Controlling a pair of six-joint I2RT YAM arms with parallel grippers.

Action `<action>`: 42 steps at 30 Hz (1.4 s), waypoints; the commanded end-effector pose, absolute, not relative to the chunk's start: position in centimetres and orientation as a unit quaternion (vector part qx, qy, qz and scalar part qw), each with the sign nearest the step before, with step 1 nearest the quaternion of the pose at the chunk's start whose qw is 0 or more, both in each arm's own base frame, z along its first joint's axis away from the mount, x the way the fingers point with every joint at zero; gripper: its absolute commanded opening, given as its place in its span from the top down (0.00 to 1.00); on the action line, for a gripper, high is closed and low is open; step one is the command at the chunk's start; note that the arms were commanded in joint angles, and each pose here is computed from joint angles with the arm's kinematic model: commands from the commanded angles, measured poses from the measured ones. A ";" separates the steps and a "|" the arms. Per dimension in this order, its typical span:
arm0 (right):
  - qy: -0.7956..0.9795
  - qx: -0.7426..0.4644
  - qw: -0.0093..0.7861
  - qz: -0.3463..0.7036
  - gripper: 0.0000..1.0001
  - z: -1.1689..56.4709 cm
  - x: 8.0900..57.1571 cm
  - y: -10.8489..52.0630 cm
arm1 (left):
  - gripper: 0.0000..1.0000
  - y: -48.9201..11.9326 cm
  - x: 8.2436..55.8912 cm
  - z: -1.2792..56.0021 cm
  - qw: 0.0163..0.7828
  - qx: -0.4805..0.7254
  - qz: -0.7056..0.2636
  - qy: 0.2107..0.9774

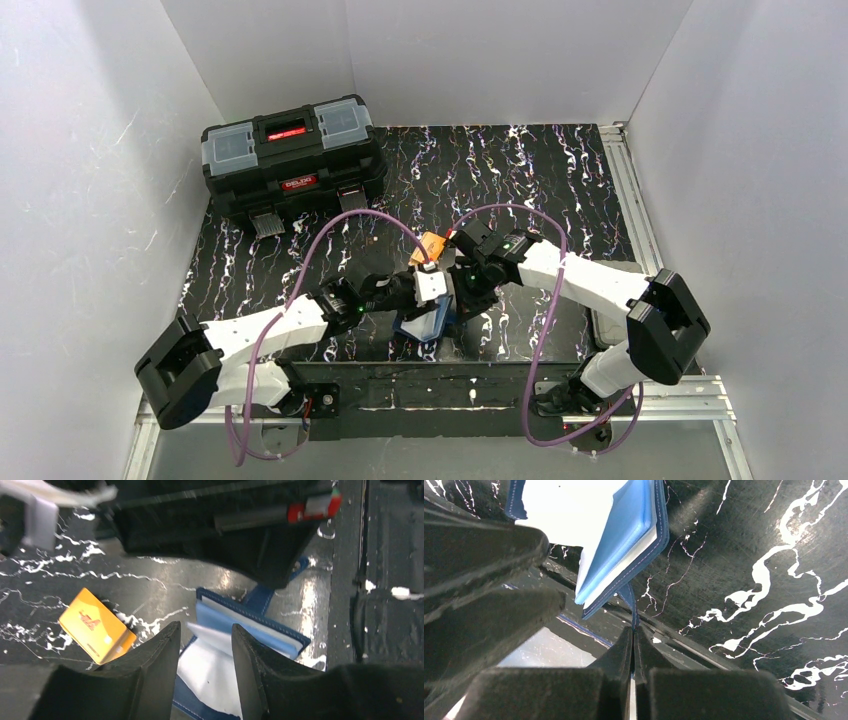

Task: Put the credit cards into the card holder
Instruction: Open the card holder at the center of the board.

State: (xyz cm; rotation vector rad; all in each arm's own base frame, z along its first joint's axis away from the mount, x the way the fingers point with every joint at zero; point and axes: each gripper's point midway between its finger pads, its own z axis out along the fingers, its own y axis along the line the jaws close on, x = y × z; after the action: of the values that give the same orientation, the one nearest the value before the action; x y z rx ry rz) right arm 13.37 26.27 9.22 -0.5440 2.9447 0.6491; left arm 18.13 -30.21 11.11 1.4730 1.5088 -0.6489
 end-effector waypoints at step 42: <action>0.964 -0.177 0.015 0.197 0.99 6.1 12.3 25.2 | 0.58 -29.4 15.9 6.7 0.397 0.664 -0.265 0.575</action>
State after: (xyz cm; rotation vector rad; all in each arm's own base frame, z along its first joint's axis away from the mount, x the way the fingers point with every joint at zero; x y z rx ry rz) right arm 12.24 25.44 7.09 -0.5422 2.9971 0.6370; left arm 16.67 -29.56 7.78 1.6140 1.4668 -0.6569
